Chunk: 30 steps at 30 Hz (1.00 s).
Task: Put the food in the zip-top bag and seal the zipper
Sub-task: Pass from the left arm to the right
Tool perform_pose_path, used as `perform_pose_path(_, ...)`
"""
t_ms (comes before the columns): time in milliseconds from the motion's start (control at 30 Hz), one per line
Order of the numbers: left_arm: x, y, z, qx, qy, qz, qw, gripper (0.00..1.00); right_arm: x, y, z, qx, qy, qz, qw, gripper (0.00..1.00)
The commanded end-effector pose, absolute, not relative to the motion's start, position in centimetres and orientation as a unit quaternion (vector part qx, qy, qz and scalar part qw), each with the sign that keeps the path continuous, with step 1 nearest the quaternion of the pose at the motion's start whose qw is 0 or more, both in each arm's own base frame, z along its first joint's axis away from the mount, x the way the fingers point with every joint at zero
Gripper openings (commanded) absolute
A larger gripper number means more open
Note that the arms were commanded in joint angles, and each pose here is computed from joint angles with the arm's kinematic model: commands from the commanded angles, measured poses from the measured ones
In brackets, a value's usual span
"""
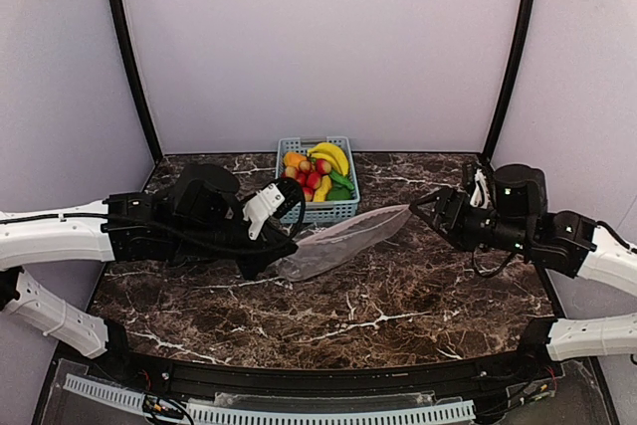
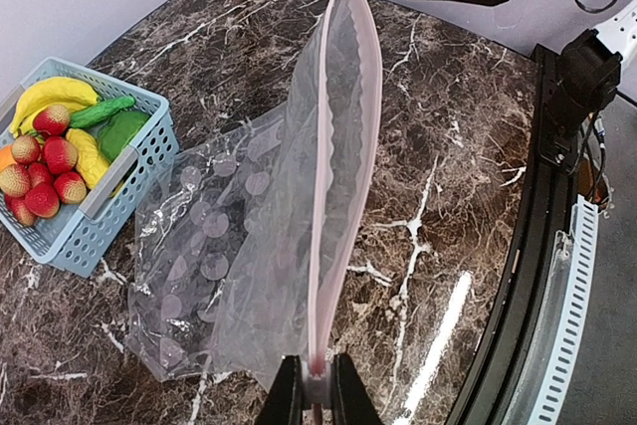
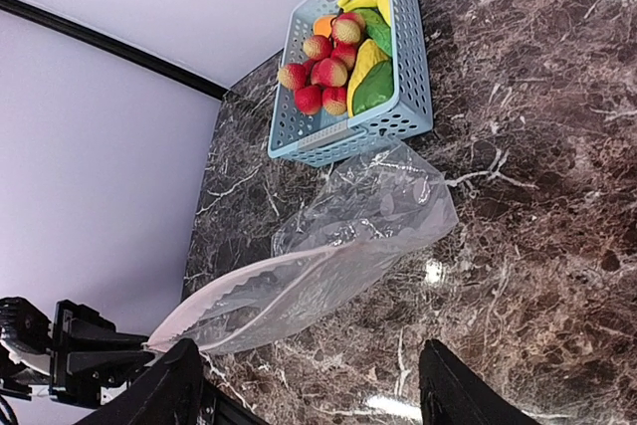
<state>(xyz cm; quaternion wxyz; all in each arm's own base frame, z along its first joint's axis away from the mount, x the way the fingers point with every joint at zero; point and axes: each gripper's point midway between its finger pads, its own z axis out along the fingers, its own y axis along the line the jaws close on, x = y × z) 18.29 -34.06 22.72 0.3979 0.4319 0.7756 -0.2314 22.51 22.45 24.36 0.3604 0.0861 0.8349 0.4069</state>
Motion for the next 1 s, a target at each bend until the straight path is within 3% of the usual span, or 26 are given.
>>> perform_pose_path(0, 18.1, -34.5, 22.8, 0.421, 0.775, -0.250, 0.400, 0.01, 22.1, 24.3, 23.9, 0.079, 0.831, 0.432, 0.341, 0.70)
perform_pose_path(333, 17.7, -34.2, 22.1, 0.426, 0.775, -0.253, 0.392, 0.01, 22.0, 28.2, 23.5, 0.049, 0.828, 0.457, 0.320, 0.64)
perform_pose_path(667, 17.7, -34.3, 21.7, 0.422, 0.779, -0.254, 0.388, 0.01, 22.4, 29.0, 22.3, 0.050, 0.837, 0.449, 0.309, 0.52)
perform_pose_path(967, 16.9, -34.4, 21.1, 0.433, 0.774, -0.268, 0.376, 0.01, 22.7, 29.3, 22.0, 0.046, 0.840, 0.441, 0.311, 0.48)
